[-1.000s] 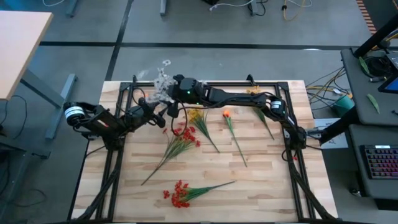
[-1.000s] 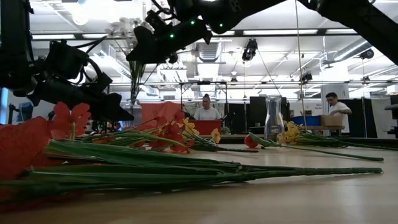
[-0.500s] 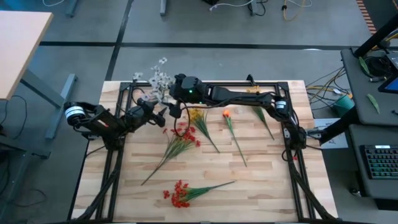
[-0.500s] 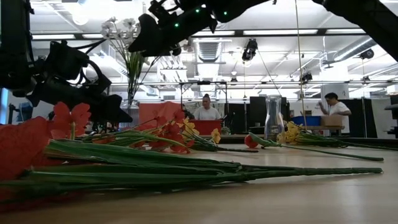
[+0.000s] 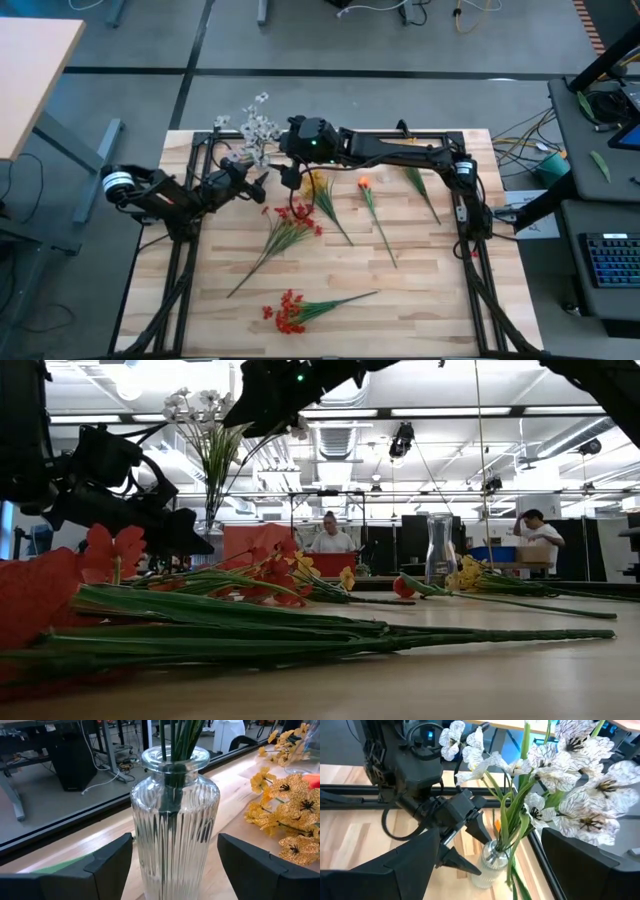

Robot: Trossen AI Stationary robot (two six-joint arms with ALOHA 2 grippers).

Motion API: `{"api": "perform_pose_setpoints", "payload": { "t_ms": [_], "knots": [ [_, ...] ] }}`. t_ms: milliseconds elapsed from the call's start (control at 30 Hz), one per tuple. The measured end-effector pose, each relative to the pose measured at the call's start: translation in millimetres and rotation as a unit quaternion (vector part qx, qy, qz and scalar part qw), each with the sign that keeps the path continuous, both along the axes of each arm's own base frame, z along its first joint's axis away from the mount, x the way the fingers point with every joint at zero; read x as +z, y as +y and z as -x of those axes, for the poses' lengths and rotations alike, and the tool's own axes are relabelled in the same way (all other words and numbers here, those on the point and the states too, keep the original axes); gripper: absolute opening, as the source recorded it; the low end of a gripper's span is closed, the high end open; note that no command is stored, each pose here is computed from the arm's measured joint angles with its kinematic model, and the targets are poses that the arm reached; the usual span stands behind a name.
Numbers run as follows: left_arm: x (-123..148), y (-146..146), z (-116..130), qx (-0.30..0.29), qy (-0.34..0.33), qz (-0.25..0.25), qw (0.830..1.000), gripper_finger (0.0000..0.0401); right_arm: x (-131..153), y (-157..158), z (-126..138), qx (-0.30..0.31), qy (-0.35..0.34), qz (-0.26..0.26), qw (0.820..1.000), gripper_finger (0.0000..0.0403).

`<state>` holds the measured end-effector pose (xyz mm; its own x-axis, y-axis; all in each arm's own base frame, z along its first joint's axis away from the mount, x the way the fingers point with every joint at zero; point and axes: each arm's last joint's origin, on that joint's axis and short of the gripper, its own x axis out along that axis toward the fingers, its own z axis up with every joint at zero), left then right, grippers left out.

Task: Sort flowers into vase by color
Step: Put the top red flowers into the right transparent flower vase

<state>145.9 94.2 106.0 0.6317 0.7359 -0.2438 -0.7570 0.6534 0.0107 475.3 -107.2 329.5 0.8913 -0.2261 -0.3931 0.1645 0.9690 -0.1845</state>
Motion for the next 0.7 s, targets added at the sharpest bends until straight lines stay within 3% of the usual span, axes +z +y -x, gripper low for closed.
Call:
{"api": "perform_pose_setpoints", "payload": {
  "t_ms": [700],
  "knots": [
    [7.2, -9.7, 15.6, 0.005, 0.028, 0.053, 0.998, 0.0276, 57.4, 10.1, 44.7, -0.008, -0.012, -0.021, 1.000, 0.0343]
  ]
}}
